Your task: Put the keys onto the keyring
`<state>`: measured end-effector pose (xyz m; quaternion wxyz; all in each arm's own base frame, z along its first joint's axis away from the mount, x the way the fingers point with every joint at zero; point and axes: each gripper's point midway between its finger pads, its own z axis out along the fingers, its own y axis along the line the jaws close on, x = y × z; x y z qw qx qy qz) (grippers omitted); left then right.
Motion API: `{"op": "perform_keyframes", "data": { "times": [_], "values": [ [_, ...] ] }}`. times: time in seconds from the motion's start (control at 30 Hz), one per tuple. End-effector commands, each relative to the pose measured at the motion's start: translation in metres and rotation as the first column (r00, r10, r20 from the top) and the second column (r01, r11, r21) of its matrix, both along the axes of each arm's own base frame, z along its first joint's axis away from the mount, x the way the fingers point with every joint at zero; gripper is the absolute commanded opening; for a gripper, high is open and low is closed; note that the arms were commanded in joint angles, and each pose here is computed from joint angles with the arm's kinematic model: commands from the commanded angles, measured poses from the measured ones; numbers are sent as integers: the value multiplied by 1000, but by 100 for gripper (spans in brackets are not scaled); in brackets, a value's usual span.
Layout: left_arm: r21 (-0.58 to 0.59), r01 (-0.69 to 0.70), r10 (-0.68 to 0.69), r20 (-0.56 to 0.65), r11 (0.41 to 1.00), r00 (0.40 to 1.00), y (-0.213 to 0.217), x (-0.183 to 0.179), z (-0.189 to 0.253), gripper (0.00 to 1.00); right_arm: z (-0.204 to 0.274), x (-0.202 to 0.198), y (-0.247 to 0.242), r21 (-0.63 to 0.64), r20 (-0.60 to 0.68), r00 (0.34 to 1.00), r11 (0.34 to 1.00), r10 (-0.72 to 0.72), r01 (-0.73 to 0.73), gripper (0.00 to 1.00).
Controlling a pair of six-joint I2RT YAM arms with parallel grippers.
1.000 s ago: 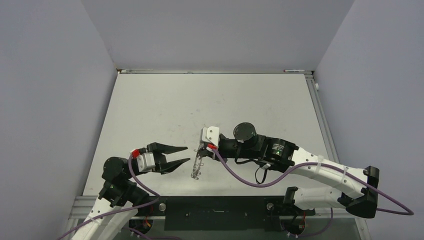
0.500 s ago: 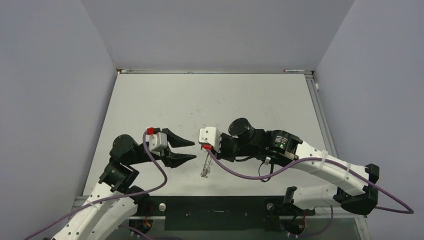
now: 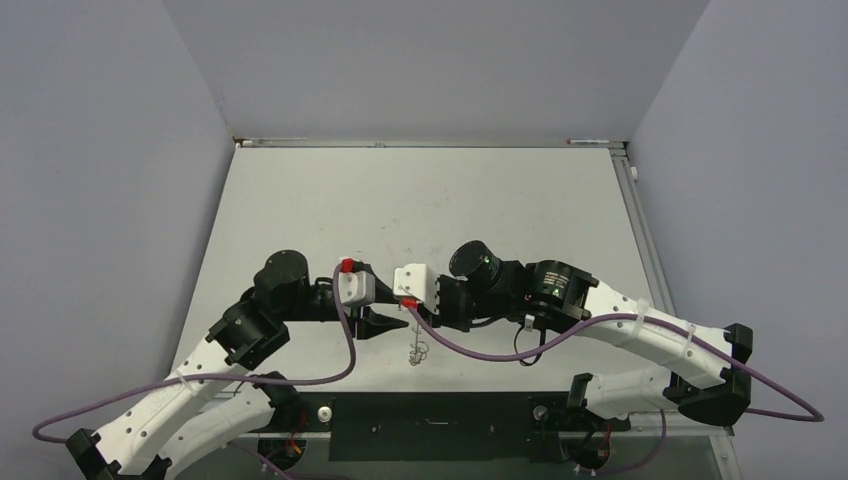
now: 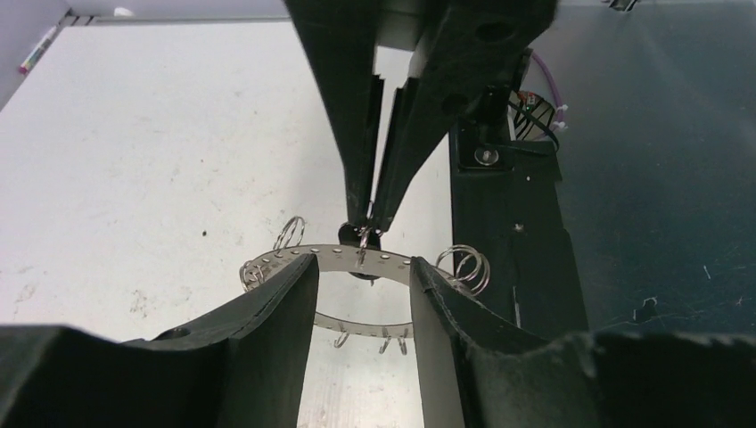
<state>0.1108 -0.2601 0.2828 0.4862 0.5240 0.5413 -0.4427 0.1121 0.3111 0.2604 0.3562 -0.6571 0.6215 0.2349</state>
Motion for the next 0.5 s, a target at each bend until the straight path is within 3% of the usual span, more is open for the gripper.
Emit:
{"op": "perform_keyframes", "data": {
  "times": [0.0, 0.47],
  "values": [
    [10, -24, 24, 57, 1000, 998, -1, 8, 9, 39, 35, -7, 11, 110, 31, 998, 993, 48, -51, 5],
    [-4, 3, -2, 57, 1000, 998, -8, 8, 9, 28, 42, -11, 16, 132, 36, 997, 988, 73, -77, 5]
  ]
}}
